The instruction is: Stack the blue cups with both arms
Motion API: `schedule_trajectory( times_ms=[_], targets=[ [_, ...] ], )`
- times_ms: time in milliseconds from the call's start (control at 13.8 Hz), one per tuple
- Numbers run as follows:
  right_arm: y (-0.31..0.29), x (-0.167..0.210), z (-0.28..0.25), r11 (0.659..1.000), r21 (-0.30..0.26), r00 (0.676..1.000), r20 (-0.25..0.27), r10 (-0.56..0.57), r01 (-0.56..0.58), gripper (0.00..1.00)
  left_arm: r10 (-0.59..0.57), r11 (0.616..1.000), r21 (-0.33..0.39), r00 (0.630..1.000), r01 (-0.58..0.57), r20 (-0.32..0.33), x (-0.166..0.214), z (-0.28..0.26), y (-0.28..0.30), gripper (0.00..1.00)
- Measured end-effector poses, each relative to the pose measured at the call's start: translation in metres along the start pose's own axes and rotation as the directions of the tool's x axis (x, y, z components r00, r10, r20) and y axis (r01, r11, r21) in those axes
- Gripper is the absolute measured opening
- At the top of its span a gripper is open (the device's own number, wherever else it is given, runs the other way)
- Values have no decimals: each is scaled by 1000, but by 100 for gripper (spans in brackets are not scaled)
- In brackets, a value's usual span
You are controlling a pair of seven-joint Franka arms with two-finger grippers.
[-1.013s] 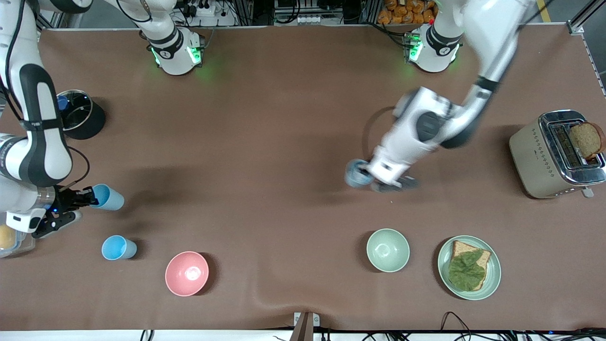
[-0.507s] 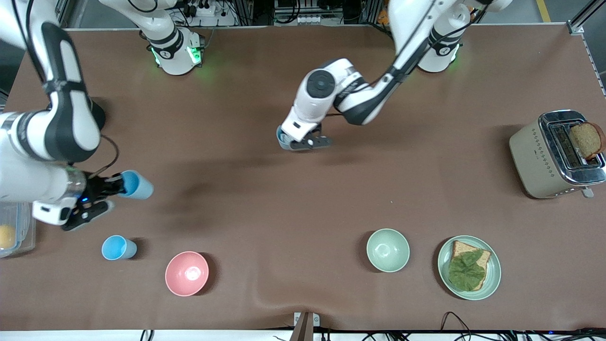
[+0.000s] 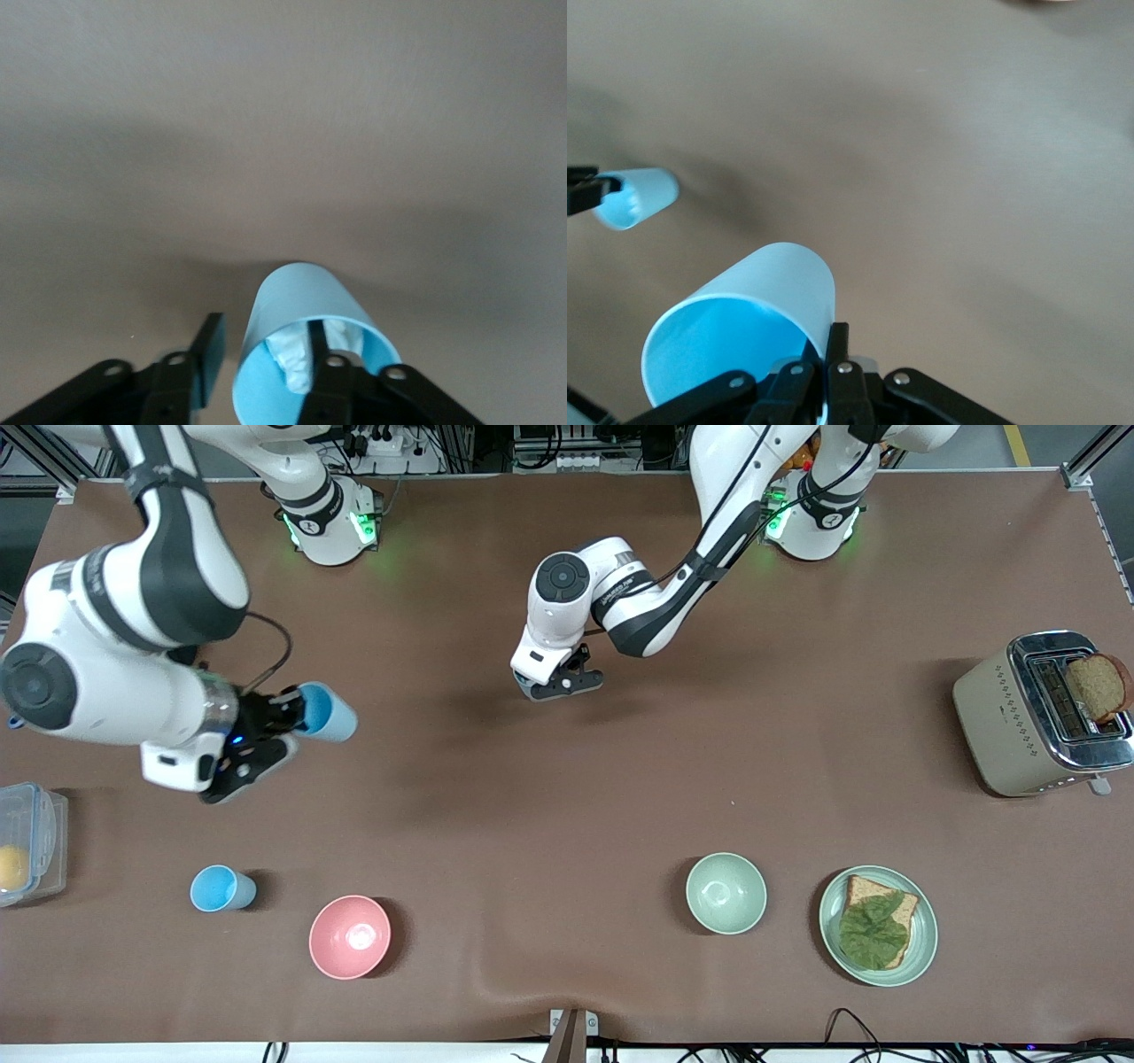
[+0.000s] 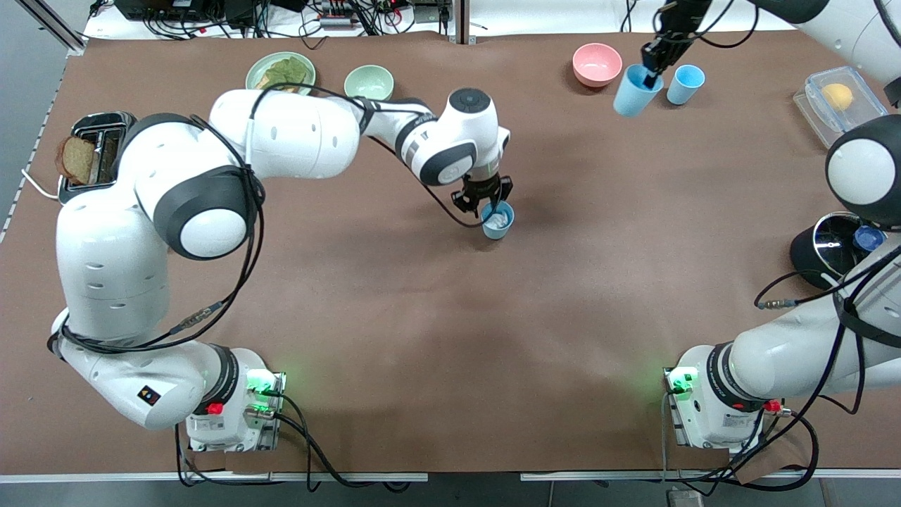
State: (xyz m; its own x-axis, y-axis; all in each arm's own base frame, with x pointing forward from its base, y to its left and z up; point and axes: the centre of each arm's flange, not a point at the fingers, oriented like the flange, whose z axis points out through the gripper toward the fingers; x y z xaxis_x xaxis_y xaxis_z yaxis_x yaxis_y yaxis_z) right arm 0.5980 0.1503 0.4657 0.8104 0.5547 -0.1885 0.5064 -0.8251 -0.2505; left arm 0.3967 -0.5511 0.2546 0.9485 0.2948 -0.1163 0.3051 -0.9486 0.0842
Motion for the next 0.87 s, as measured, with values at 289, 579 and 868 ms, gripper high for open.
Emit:
schedule_trajectory(
  times_ms=[289, 579, 868],
  targets=[
    [-99, 6, 25, 999, -31, 998, 53, -42, 44, 3, -52, 999, -19, 995, 51, -80, 23, -149, 0, 91],
    [-198, 15, 57, 996, -84, 999, 34, 21, -18, 3, -63, 997, -64, 974, 50, -216, 100, -314, -78, 100],
    [-254, 19, 91, 992, -121, 999, -2, 44, -43, 3, 59, 998, 36, 967, -52, -248, 195, -376, -194, 100]
  ],
)
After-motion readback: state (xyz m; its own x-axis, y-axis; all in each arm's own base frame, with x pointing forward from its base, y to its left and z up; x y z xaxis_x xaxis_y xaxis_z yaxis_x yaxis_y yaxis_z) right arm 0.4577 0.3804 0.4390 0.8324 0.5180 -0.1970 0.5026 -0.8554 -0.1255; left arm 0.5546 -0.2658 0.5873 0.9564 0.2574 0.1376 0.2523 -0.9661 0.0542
